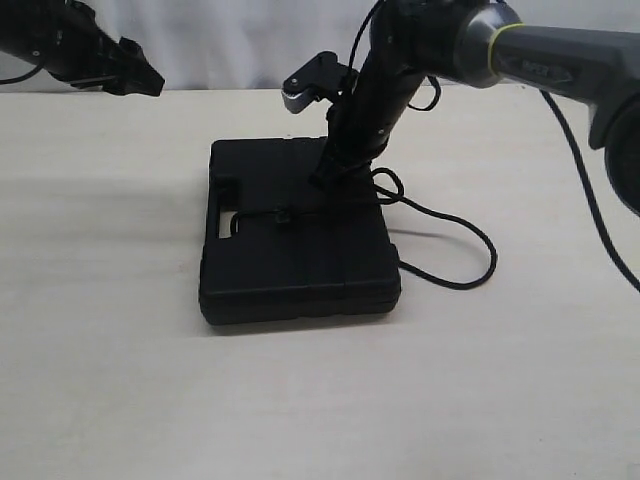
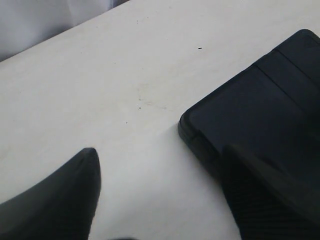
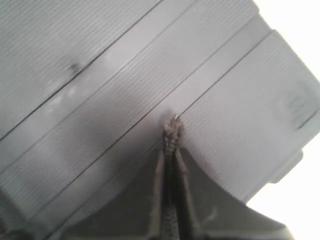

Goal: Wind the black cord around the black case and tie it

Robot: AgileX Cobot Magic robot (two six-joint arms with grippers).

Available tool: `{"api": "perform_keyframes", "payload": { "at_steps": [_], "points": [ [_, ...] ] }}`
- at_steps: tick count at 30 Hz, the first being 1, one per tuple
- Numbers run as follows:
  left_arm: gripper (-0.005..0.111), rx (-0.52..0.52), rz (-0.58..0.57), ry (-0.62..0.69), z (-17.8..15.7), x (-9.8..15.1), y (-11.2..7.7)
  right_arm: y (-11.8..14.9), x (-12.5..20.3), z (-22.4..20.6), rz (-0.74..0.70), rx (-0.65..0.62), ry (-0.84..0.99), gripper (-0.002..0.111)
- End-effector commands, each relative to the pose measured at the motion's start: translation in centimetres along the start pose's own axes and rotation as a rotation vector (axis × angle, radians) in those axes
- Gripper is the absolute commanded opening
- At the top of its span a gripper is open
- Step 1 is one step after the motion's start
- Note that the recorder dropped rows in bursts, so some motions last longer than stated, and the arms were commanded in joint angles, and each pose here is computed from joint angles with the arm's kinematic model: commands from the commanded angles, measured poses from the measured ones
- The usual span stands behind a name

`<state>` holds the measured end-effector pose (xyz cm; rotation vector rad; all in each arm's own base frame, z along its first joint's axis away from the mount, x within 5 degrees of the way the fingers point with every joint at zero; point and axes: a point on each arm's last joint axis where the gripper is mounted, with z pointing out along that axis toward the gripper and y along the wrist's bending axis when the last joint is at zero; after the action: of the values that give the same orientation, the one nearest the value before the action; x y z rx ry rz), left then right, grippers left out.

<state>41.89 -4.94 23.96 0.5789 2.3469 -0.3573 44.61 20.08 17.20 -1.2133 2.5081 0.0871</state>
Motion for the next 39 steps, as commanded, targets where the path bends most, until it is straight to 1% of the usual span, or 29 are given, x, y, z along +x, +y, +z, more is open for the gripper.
{"api": "perform_keyframes", "payload": {
  "at_steps": [1,8,13,17,21,25,29,33,36,39],
  "points": [
    [0.063,-0.001,-0.009,-0.015,-0.3,-0.3,-0.1,-0.3,-1.0,-2.0,0.010,0.045,-0.097,0.004],
    [0.063,-0.002,-0.011,-0.018,-0.3,-0.3,-0.1,-0.3,-1.9,-5.5,0.024,0.073,-0.193,0.004],
    [0.063,0.001,-0.016,-0.021,-0.3,-0.4,-0.1,0.0,-2.5,-8.2,0.054,0.061,-0.270,0.004],
    [0.063,0.011,-0.024,-0.027,-0.3,-0.4,-0.2,0.3,-3.1,-10.9,0.079,0.061,-0.362,0.004],
    [0.063,0.015,-0.020,-0.023,-0.1,-0.3,-0.3,0.2,-3.6,-13.3,0.110,0.092,-0.457,0.004],
    [0.063,0.030,0.006,-0.008,0.9,0.0,-0.5,0.1,-4.0,-15.7,0.159,0.126,-0.550,0.004],
    [0.063,0.055,0.040,-0.006,2.0,0.1,-1.2,0.2,-4.1,-17.9,0.186,0.145,-0.620,0.004],
    [0.063,0.086,0.113,-0.006,2.8,0.0,-2.4,0.4,-4.1,-19.3,0.198,0.138,-0.659,0.004],
    [0.063,0.127,0.239,0.007,3.6,0.0,-4.0,0.6,-4.0,-20.3,0.195,0.144,-0.677,0.004],
    [0.063,0.197,0.379,0.013,4.8,0.2,-6.2,0.7,-3.9,-21.1,0.192,0.148,-0.690,0.004]
  ]
}}
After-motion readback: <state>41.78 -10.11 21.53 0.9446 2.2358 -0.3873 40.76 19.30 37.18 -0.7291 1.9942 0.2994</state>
